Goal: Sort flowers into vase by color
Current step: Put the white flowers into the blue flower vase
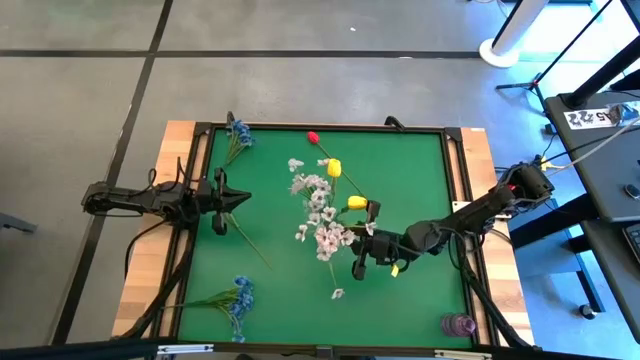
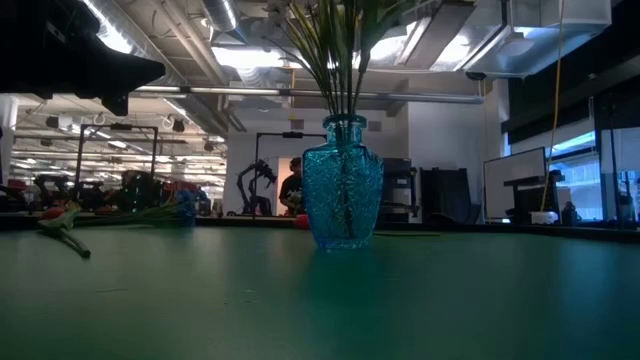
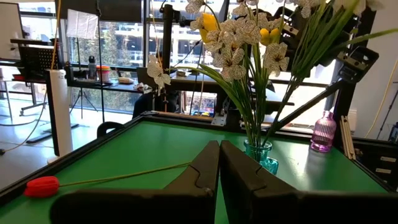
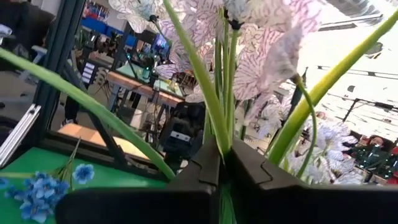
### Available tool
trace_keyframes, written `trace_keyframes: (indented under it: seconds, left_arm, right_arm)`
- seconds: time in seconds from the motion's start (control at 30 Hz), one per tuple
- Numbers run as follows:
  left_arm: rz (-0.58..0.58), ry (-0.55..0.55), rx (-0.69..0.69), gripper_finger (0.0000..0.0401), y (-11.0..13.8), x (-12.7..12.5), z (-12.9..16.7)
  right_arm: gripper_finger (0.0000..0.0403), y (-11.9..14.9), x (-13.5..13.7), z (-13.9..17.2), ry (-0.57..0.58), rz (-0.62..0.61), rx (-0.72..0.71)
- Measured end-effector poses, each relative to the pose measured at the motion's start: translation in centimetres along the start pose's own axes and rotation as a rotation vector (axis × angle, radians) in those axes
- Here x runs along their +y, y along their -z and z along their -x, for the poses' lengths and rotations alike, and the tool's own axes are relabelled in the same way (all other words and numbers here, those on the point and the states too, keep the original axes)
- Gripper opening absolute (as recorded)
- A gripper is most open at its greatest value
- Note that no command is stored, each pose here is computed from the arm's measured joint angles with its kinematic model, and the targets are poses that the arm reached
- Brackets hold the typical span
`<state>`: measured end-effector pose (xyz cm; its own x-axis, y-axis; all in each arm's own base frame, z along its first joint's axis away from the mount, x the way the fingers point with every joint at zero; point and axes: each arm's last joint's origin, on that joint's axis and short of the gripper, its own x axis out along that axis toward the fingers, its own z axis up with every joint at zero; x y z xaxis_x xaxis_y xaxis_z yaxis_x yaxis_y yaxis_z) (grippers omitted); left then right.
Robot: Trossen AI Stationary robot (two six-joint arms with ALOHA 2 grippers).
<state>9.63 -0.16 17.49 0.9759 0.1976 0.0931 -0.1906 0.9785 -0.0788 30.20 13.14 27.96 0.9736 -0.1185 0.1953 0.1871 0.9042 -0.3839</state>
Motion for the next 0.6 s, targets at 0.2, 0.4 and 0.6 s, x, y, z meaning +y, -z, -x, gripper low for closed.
trace_keyframes:
  seconds: [0.2, 0.4, 0.6]
  left_arm:
    - [0.000, 0.000, 0.000, 0.0010, 0.0, 0.0, 0.0]
    - [0.000, 0.000, 0.001, 0.0010, 0.0, 0.0, 0.0]
    - [0.000, 0.000, 0.000, 0.0010, 0.0, 0.0, 0.0]
  right_arm:
    - [0.0018, 0.1, 0.1, 0.0, -0.011, 0.003, 0.001]
    - [0.0017, 0.9, -0.3, -0.4, -0.040, -0.052, 0.044]
    - [0.0017, 2.7, -1.2, -1.2, -0.091, -0.116, 0.133]
